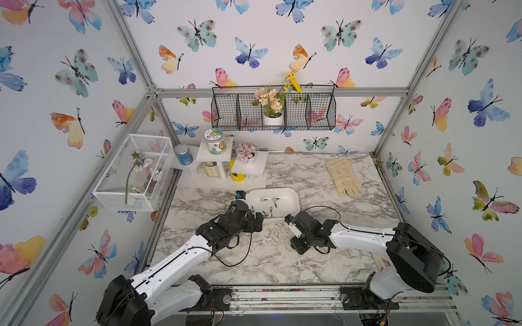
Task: Put the bit on the desktop into the storage box
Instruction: Pick up the screwdriver bit from the center of the board.
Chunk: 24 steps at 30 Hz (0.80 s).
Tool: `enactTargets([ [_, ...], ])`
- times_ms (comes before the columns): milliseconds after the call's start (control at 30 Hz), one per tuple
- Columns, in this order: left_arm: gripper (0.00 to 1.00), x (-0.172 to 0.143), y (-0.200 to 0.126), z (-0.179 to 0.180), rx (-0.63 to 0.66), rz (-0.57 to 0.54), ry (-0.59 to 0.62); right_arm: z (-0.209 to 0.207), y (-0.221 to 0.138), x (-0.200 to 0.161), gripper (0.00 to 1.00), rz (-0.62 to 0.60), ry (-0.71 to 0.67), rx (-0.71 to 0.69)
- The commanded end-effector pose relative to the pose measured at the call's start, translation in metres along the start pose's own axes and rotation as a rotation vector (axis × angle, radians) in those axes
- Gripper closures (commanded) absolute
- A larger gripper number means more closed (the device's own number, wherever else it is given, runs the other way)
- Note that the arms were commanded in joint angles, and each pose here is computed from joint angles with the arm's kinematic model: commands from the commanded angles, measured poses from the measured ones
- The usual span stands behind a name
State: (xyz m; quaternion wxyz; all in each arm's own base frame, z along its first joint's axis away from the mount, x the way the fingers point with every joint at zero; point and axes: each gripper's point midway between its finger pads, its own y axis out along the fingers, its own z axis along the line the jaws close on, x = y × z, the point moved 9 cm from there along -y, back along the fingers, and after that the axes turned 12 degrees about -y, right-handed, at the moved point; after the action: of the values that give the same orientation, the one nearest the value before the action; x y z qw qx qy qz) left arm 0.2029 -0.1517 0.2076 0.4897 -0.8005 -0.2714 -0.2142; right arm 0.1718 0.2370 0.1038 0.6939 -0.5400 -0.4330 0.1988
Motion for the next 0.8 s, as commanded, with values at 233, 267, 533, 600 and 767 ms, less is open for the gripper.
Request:
enactTargets([
  [233, 0.01, 0.000, -0.004, -0.002, -0.030, -0.002, -0.014, 0.000, 0.004, 0.004, 0.63, 0.016, -0.020, -0.031],
  [267, 0.01, 0.000, -0.004, -0.002, -0.031, -0.001, -0.015, -0.001, 0.005, 0.004, 0.65, 0.017, -0.019, -0.032],
  [533, 0.01, 0.000, -0.004, -0.001, -0.029, -0.003, -0.015, 0.000, 0.008, 0.003, 0.70, 0.023, -0.019, -0.033],
  [600, 0.01, -0.001, -0.004, -0.001, -0.029, -0.001, -0.017, -0.001, 0.009, 0.003, 0.73, 0.023, -0.019, -0.037],
  [767, 0.01, -0.001, -0.005, -0.001, -0.030, -0.003, -0.020, -0.002, 0.011, 0.002, 0.79, 0.039, -0.014, -0.045],
])
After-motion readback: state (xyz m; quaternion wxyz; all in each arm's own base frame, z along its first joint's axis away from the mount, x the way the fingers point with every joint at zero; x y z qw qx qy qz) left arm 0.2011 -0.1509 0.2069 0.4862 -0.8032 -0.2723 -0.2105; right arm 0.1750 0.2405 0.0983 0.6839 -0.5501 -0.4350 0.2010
